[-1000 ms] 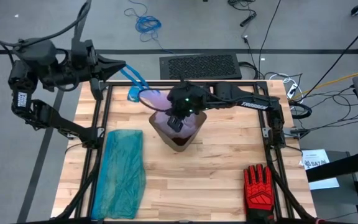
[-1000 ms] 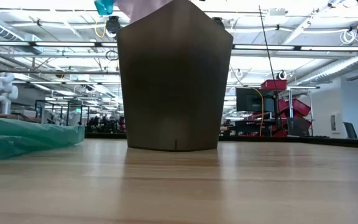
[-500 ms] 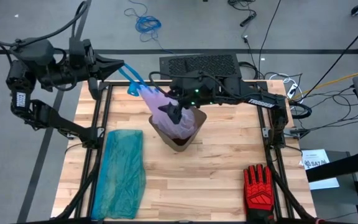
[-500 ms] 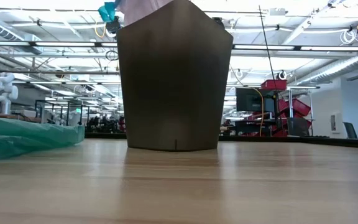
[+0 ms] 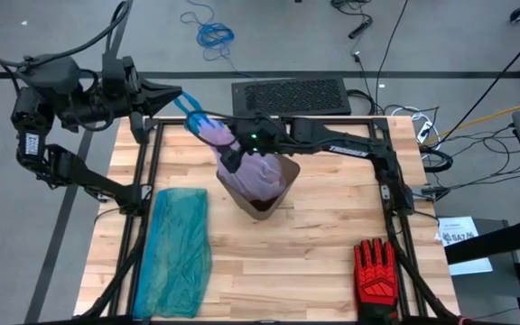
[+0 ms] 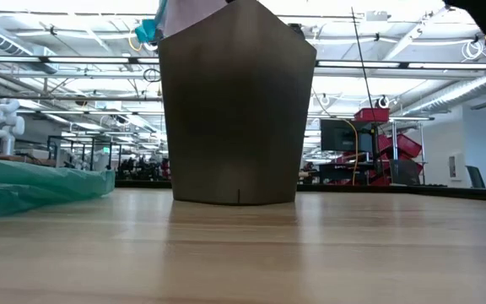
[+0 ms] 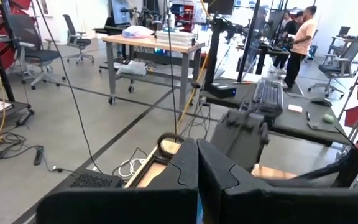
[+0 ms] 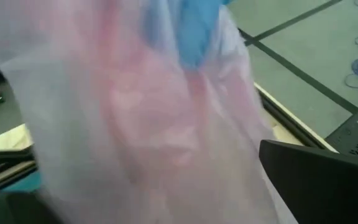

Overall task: Place trash/remove bag and relplace
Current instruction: Close the trash bag

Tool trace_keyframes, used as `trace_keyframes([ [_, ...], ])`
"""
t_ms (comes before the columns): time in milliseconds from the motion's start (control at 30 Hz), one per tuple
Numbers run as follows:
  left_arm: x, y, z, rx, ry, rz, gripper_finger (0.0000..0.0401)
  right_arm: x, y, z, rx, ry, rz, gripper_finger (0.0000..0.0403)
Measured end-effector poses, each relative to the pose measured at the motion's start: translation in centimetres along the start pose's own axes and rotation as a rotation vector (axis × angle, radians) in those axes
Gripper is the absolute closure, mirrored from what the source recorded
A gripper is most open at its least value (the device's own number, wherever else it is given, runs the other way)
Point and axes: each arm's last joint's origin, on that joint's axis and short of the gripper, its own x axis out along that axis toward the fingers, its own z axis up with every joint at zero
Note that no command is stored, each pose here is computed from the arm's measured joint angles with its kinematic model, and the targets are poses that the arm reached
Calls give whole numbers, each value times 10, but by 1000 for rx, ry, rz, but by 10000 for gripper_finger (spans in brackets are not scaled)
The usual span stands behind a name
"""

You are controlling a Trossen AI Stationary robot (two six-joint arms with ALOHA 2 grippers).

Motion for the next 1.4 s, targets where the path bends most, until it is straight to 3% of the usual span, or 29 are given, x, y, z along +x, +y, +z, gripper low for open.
trace_keyframes([
  [200, 0, 0, 4, -8, -42, -5, 401, 34, -6, -8, 9, 13, -21, 85],
  [300, 0, -1, 6, -11, -57, -6, 401, 41, -7, -8, 20, 4, 19, 120],
  [367, -2, 0, 8, -15, -80, -10, 401, 43, -6, -7, 23, -12, 27, 168],
  [500, -7, 0, 11, -22, -111, -13, 401, 46, -6, -7, 4, -22, 33, 331],
  [567, -11, 1, 11, -23, -118, -14, 401, 46, -5, -7, -20, -21, 44, 382],
  [967, -29, 4, 16, -11, -187, -14, 401, 45, 0, -19, -1, 80, 38, 403],
  [1267, -37, 6, 20, -22, -237, 4, 400, 30, 8, -13, -17, 41, 69, 403],
  [1400, -40, 6, 25, 19, -283, 8, 379, 15, 7, -4, -13, 2, 91, 403],
])
